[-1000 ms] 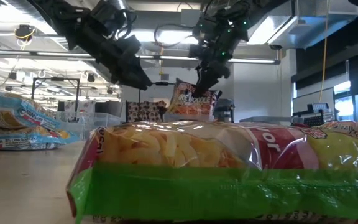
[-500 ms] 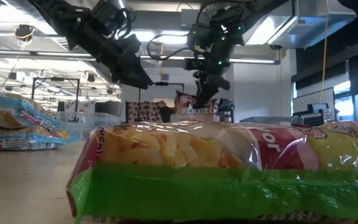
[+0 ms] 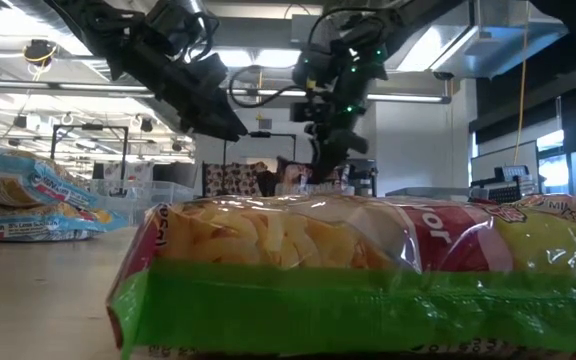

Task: Sort Maruchan noodles
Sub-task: Put the black noodle pack into the right transparent bin, then put the blue noodle pack into the black bin

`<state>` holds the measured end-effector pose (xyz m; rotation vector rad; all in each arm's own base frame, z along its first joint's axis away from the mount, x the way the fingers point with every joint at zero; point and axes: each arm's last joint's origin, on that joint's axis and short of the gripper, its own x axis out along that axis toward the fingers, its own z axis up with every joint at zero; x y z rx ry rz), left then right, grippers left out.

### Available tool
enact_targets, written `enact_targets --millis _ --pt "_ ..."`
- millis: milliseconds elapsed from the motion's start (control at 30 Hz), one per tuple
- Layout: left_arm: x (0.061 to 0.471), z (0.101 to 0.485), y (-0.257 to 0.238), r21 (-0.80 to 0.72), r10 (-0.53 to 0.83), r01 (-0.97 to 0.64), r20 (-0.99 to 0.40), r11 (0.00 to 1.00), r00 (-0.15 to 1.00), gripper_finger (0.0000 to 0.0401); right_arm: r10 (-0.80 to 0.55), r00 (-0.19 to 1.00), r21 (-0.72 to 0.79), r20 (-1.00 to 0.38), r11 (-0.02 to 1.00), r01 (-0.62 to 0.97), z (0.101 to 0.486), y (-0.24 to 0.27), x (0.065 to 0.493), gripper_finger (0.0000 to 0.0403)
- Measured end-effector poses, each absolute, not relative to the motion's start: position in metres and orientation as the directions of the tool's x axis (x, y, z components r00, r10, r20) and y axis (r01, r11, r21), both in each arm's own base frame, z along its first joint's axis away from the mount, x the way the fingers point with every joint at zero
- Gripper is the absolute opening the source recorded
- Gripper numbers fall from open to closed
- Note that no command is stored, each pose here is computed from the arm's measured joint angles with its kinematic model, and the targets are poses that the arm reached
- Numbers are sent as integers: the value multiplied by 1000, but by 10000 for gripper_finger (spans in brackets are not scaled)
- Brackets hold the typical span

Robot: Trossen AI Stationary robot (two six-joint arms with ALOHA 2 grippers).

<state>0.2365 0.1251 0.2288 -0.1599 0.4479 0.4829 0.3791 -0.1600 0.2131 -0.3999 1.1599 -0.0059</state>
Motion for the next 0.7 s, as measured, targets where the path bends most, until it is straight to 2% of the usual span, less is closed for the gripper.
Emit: enact_targets --millis 200,400,567,700 --pt "238 228 121 -31 408 -473 -455 881 791 206 -232 385 -323 -893 927 -190 217 -151 382 116" --pt "244 228 108 -11 369 -419 -454 908 811 206 -239 330 -293 -913 948 -123 272 -119 370 201" --pt "252 229 89 -16 304 -349 -453 937 838 206 -181 295 -201 -938 979 -37 299 -84 340 230" --pt "263 225 68 -25 233 -274 -450 962 862 206 -127 336 -125 -933 992 26 293 -66 311 229"
